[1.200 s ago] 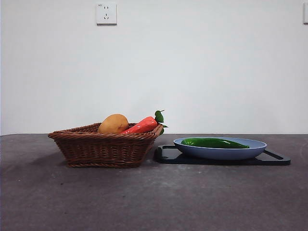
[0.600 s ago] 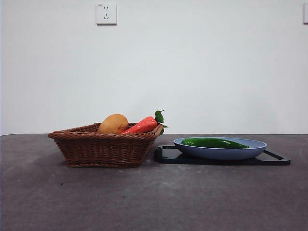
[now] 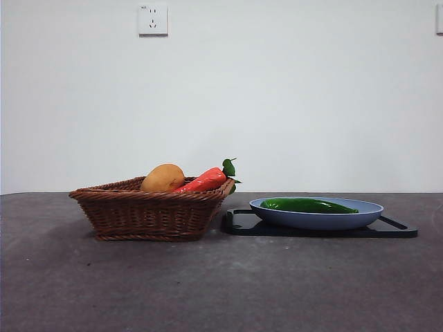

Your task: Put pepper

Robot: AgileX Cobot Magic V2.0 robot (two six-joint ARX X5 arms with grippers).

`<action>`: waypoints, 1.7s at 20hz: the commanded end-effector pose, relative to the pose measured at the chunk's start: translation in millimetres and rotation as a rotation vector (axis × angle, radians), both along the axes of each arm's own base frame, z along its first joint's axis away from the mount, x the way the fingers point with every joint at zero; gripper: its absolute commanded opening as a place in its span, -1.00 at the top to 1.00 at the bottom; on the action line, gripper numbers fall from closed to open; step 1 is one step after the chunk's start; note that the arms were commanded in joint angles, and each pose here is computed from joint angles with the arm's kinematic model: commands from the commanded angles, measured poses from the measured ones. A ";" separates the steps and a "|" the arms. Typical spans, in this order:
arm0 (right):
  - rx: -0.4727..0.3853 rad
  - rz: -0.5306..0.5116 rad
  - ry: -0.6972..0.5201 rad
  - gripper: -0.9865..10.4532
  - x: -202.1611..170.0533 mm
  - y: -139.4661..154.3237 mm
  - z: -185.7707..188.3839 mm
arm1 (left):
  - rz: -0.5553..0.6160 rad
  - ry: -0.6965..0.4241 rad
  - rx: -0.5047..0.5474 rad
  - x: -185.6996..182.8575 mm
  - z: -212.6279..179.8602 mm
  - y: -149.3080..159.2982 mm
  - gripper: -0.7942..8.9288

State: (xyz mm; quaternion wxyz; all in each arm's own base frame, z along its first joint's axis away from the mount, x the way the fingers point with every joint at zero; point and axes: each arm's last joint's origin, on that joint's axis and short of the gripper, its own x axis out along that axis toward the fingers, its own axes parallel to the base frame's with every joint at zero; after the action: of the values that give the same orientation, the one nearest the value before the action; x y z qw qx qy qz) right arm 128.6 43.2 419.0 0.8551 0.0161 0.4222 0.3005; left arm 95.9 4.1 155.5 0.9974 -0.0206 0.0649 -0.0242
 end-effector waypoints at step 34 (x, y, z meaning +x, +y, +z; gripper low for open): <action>0.087 -0.210 -0.799 0.81 -35.3 -23.3 -86.5 | 0.003 0.015 -0.006 0.1 -4.0 0.3 0.82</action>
State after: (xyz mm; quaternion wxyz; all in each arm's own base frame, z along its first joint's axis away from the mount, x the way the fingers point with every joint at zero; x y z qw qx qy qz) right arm 90.9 20.3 343.0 0.9724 -0.0326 0.0465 0.2263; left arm 95.6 4.0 153.5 0.9967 -0.0217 0.0749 -0.0245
